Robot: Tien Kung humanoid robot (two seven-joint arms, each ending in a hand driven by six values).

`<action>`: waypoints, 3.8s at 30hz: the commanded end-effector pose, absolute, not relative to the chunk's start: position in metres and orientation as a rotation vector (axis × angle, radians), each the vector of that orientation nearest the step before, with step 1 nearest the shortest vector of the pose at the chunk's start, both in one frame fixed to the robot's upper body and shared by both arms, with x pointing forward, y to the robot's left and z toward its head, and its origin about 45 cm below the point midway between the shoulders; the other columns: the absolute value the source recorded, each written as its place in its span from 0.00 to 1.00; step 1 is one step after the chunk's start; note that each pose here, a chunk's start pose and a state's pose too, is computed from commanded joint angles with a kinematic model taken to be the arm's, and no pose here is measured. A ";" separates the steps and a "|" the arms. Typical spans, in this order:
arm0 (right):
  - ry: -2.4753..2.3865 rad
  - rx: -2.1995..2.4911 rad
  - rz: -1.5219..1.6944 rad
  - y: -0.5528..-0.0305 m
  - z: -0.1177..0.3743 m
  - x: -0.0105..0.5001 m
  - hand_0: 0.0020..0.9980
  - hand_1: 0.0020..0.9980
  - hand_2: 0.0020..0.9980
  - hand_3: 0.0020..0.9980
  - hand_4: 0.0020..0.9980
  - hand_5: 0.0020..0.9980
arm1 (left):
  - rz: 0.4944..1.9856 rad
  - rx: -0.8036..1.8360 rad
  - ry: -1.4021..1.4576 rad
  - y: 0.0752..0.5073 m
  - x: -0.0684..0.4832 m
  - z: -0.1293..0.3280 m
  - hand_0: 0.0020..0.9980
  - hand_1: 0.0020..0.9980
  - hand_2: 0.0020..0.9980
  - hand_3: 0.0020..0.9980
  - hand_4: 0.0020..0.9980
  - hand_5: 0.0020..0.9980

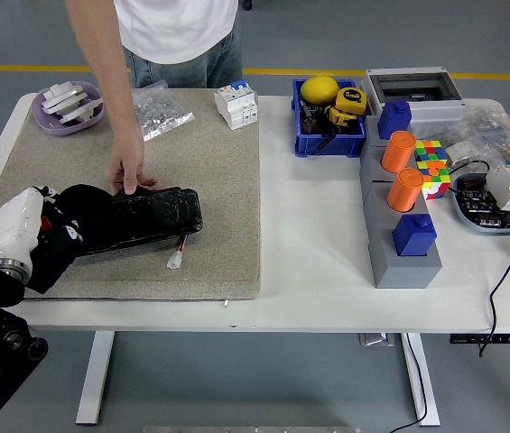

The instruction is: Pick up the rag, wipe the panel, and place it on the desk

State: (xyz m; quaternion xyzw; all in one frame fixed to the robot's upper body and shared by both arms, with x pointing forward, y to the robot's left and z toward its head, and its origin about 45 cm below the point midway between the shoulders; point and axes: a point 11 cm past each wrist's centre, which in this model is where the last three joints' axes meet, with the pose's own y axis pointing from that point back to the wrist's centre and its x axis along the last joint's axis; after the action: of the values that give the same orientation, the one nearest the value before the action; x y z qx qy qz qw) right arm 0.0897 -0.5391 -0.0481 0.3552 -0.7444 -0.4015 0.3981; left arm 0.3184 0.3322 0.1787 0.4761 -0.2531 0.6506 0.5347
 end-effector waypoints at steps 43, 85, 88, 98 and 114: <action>-1.877 0.919 -1.005 -0.538 -0.046 0.099 0.71 0.37 0.63 0.62 1.00 0.57 | 1.228 1.026 -0.794 0.216 0.364 0.182 0.23 0.19 0.50 0.45 0.14 0.00; -1.898 0.891 -1.016 -0.543 -0.046 0.090 0.72 0.36 0.63 0.62 1.00 0.57 | 1.435 1.269 -0.776 0.345 0.340 0.180 0.23 0.19 0.50 0.46 0.15 0.00; -1.898 0.893 -1.015 -0.543 -0.046 0.090 0.71 0.36 0.63 0.62 1.00 0.57 | 1.444 1.282 -0.770 0.348 0.338 0.178 0.23 0.18 0.49 0.45 0.13 0.00; -1.895 0.893 -1.016 -0.542 -0.046 0.090 0.71 0.36 0.63 0.62 1.00 0.58 | 1.460 1.315 -0.766 0.357 0.334 0.174 0.22 0.18 0.49 0.45 0.12 0.00; -1.893 0.896 -1.012 -0.543 -0.046 0.092 0.71 0.36 0.63 0.63 1.00 0.58 | 1.371 1.182 -0.787 0.296 0.350 0.176 0.22 0.18 0.49 0.45 0.12 0.00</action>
State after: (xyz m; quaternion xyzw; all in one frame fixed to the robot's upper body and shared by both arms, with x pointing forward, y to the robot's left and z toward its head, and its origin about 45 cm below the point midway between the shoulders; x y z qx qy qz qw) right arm 0.0918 -0.5425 -0.0457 0.3538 -0.7472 -0.3993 0.3964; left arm 0.3499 0.2959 0.1763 0.4998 -0.3327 0.5793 0.5513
